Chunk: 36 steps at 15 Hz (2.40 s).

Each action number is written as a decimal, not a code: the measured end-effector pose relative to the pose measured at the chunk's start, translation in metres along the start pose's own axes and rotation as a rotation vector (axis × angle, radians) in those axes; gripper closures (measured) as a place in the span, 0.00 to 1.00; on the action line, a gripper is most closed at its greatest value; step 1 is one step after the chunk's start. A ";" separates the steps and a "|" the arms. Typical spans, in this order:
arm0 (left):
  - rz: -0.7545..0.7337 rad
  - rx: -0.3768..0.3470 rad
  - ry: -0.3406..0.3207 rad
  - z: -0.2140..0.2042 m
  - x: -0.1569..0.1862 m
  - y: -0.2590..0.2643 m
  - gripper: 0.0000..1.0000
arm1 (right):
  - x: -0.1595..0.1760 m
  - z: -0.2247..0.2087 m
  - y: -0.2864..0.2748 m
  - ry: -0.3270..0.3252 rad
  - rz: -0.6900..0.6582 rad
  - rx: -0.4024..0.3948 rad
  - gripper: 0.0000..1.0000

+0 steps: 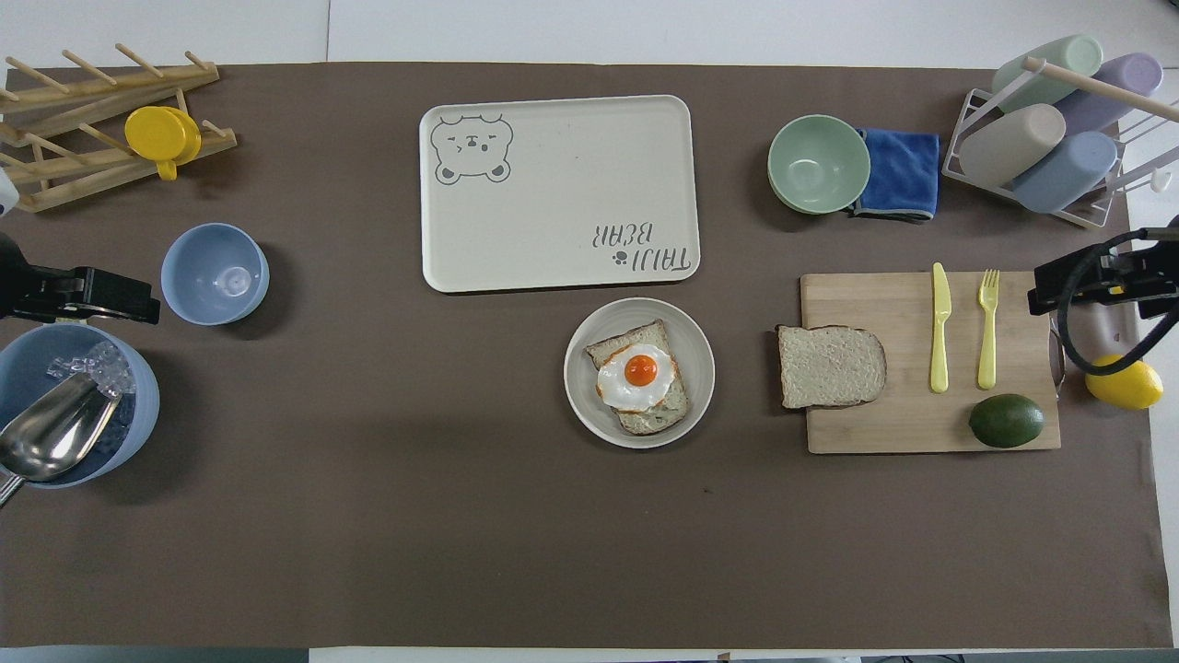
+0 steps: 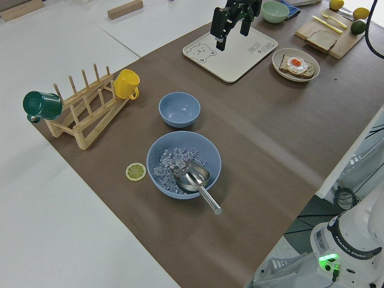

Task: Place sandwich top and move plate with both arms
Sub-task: 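Reach the right gripper toward the bread slice on the cutting board, then grasp the bread slice with the right gripper and lift it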

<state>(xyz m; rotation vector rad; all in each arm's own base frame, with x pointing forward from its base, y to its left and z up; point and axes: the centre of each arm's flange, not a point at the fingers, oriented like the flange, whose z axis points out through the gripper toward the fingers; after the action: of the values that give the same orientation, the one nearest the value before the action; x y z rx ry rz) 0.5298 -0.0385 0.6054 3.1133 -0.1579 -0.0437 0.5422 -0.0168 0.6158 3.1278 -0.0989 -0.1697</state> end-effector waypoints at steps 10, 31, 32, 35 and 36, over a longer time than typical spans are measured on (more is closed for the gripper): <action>0.000 0.000 0.000 0.000 0.000 0.000 0.00 | 0.002 0.009 -0.045 0.023 -0.091 -0.088 0.00; 0.000 0.000 0.000 0.000 0.000 0.000 0.00 | 0.009 0.313 -0.228 0.051 -0.026 -0.385 0.00; 0.000 0.000 0.000 0.000 0.000 0.000 0.00 | 0.010 0.313 -0.226 0.050 -0.023 -0.385 0.00; 0.000 0.000 0.000 0.000 0.000 0.000 0.00 | 0.011 0.316 -0.217 0.040 -0.010 -0.388 0.00; 0.000 0.000 0.000 0.000 0.000 0.000 0.00 | 0.011 0.318 -0.215 0.035 -0.008 -0.390 0.00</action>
<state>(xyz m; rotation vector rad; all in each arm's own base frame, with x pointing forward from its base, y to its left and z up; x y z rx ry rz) 0.5298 -0.0385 0.6054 3.1133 -0.1579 -0.0437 0.5319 0.1961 0.2962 2.7409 -0.0460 -0.1174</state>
